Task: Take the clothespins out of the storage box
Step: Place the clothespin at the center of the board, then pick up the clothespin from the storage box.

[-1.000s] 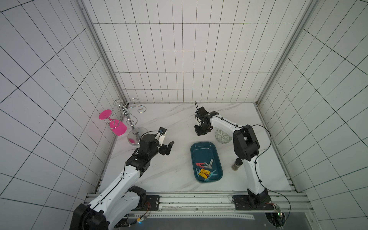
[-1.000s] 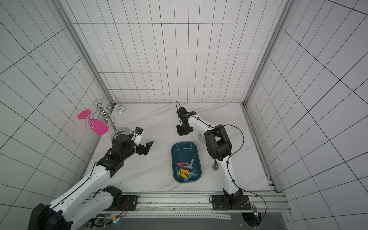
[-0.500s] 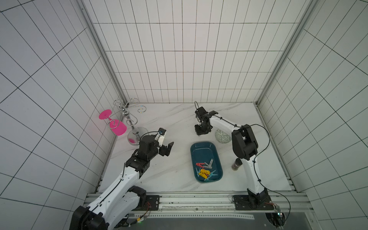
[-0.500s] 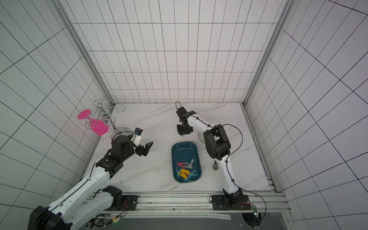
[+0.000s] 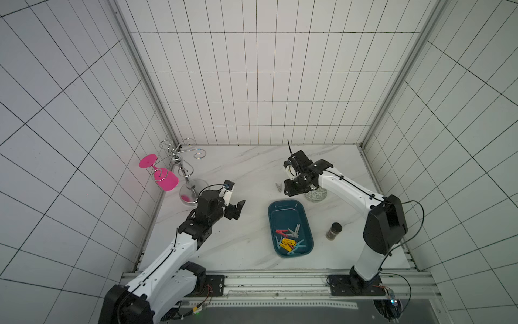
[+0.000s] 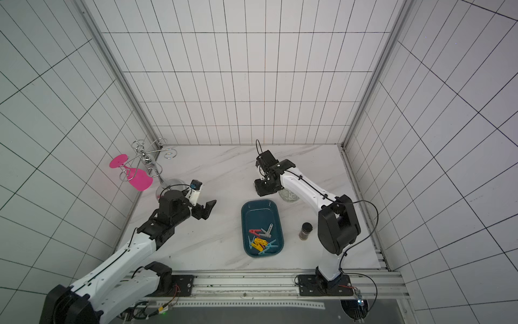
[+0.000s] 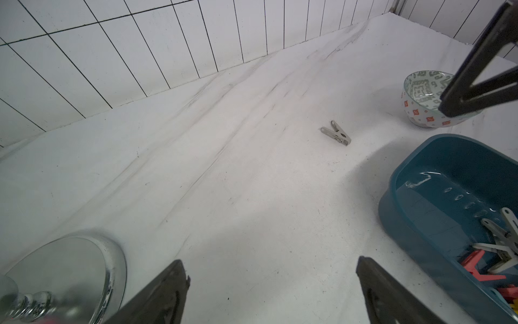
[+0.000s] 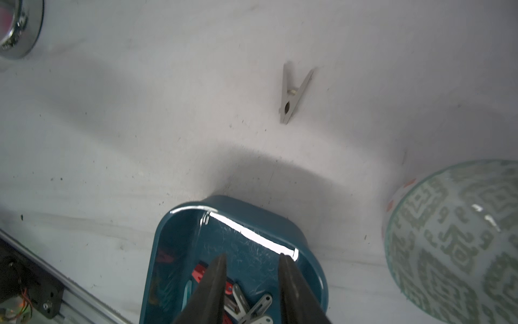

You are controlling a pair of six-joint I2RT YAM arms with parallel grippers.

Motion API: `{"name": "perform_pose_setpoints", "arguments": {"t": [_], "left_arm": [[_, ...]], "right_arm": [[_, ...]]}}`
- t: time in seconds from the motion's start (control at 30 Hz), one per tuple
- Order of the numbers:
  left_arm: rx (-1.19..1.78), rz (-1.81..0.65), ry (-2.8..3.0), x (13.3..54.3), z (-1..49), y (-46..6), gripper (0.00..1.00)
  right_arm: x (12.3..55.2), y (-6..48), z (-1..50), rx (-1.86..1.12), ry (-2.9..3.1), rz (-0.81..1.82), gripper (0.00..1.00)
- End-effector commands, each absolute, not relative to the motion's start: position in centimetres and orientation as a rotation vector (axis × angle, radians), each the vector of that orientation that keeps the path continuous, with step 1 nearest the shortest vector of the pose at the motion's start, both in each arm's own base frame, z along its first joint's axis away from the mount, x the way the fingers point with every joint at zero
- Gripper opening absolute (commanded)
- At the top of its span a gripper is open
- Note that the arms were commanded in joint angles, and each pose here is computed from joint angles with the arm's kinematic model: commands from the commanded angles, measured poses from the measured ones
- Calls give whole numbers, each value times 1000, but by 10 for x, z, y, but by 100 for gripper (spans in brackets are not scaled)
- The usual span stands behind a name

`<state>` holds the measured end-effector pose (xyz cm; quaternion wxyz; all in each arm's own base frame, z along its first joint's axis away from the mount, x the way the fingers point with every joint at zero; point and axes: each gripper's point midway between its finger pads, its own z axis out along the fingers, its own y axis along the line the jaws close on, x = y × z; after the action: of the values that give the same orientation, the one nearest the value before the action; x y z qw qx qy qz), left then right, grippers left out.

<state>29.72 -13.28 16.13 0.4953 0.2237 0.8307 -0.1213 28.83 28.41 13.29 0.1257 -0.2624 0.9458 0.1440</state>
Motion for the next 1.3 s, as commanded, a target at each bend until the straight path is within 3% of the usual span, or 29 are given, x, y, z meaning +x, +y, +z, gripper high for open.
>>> {"name": "perform_pose_setpoints", "arguments": {"t": [0.0,0.37,0.6,1.27], "left_arm": [[558,-322,2001,299,161,-139,95],[577,-345,2015,302,158,-144,95],[582,-340,2017,302,156,-144,95],[565,-308,2040,301,149,-138,95]], "right_arm": [[250,271,122,-887,2821,372,35],[204,238,94,-549,3063,178,37],[183,238,69,-576,3138,153,40],[186,233,40,-645,3188,9,43]]}}
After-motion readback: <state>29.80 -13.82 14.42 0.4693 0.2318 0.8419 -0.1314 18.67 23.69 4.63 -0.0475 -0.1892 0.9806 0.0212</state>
